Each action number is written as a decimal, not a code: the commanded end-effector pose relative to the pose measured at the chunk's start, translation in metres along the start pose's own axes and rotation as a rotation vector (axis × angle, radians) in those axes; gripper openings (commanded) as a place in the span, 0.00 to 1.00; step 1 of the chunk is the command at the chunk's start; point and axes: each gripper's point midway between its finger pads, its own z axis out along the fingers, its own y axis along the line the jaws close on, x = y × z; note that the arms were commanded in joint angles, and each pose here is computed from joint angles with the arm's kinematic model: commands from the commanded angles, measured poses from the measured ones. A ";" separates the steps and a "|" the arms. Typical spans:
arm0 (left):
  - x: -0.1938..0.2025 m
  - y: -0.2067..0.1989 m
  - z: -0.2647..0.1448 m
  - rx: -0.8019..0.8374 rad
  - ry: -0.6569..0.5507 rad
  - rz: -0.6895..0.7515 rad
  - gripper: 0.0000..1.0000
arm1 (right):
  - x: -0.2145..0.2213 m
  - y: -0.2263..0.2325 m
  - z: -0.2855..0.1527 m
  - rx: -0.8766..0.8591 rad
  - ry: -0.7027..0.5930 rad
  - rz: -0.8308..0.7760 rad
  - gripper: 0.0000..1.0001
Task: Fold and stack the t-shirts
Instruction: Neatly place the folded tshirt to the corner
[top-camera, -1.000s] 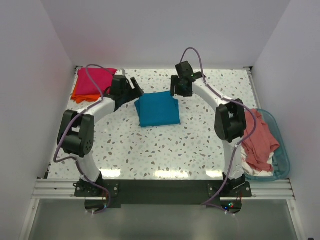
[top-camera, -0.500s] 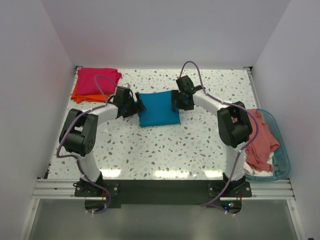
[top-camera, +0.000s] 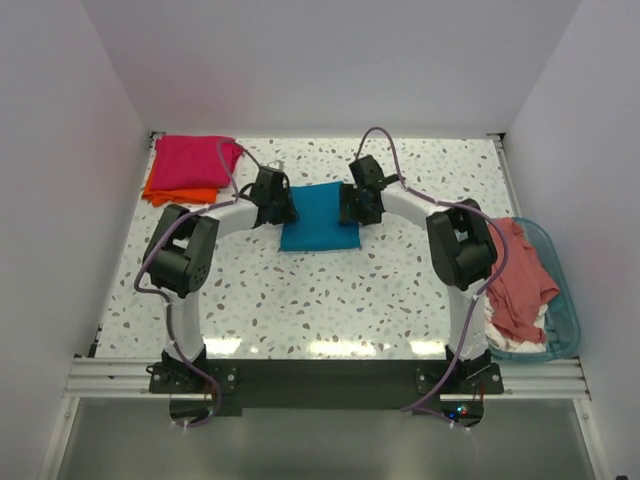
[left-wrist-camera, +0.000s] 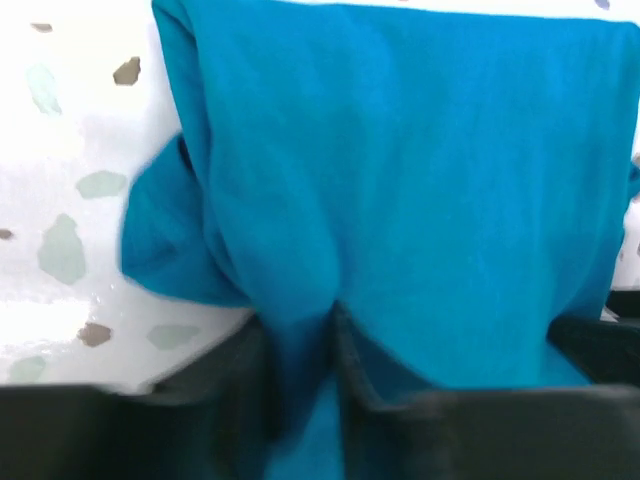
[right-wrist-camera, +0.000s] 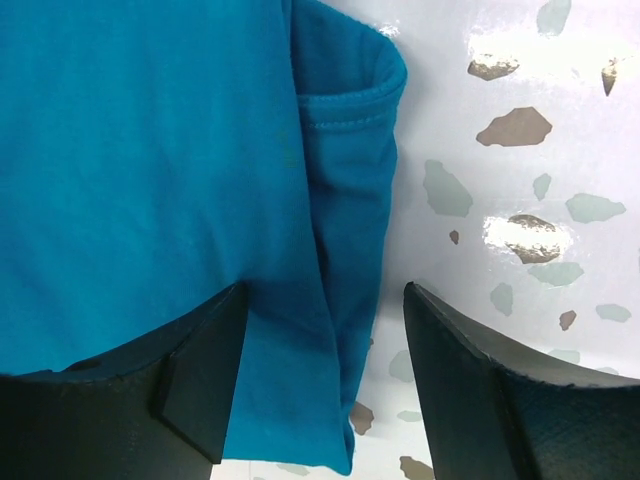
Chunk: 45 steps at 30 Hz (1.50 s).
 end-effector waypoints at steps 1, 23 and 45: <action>0.034 0.029 0.010 -0.153 0.109 0.071 0.21 | -0.015 0.017 -0.002 -0.068 -0.031 0.020 0.67; -0.205 0.072 -0.051 -0.757 -0.207 0.554 0.00 | -0.051 0.045 -0.115 -0.227 -0.205 0.026 0.72; -0.310 0.078 -0.110 -0.841 -0.405 0.653 0.00 | -0.099 0.069 -0.138 -0.274 -0.288 -0.001 0.72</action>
